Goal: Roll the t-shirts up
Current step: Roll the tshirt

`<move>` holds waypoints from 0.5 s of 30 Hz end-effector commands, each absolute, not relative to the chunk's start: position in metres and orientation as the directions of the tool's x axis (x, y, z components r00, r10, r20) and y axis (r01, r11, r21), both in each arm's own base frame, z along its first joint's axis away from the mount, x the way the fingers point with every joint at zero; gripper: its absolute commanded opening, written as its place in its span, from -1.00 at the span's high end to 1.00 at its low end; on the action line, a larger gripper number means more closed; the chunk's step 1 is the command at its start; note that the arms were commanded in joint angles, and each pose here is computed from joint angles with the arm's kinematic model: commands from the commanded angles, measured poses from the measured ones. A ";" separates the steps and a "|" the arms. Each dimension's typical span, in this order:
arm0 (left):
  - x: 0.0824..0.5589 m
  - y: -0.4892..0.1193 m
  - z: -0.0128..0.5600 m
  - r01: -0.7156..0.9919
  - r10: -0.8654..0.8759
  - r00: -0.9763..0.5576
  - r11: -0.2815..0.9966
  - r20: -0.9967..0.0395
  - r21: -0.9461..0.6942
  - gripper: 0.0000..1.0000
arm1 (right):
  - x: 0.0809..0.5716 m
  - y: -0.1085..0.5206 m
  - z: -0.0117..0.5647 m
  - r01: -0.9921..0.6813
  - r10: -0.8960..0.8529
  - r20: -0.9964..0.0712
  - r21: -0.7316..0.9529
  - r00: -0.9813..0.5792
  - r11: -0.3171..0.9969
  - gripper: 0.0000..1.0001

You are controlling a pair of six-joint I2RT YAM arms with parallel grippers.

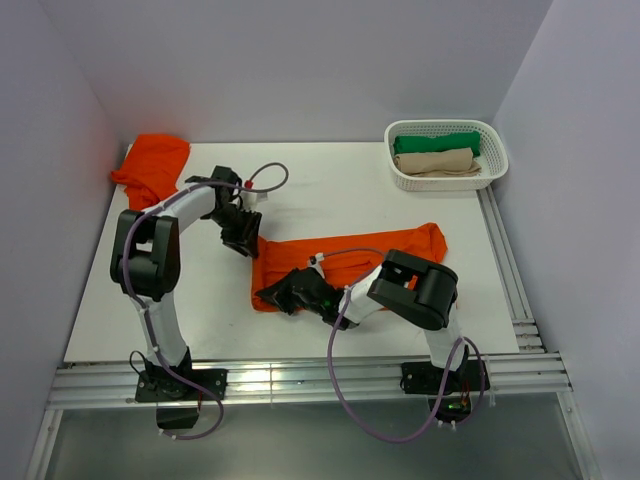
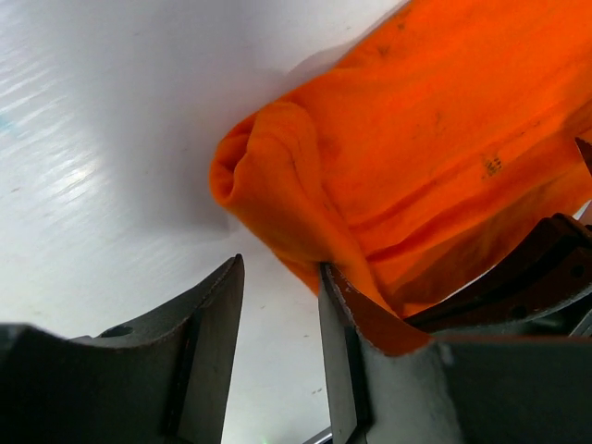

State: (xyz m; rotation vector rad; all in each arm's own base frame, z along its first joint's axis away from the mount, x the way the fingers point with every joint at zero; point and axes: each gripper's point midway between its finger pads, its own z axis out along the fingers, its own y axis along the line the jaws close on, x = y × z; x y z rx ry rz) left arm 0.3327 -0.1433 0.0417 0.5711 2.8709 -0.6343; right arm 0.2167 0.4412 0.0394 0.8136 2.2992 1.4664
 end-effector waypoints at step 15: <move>0.345 -0.164 0.030 0.424 0.376 -0.900 0.875 -0.221 -0.235 0.22 | 0.222 0.421 0.039 0.328 0.650 -0.011 0.857 -0.760 0.398 0.74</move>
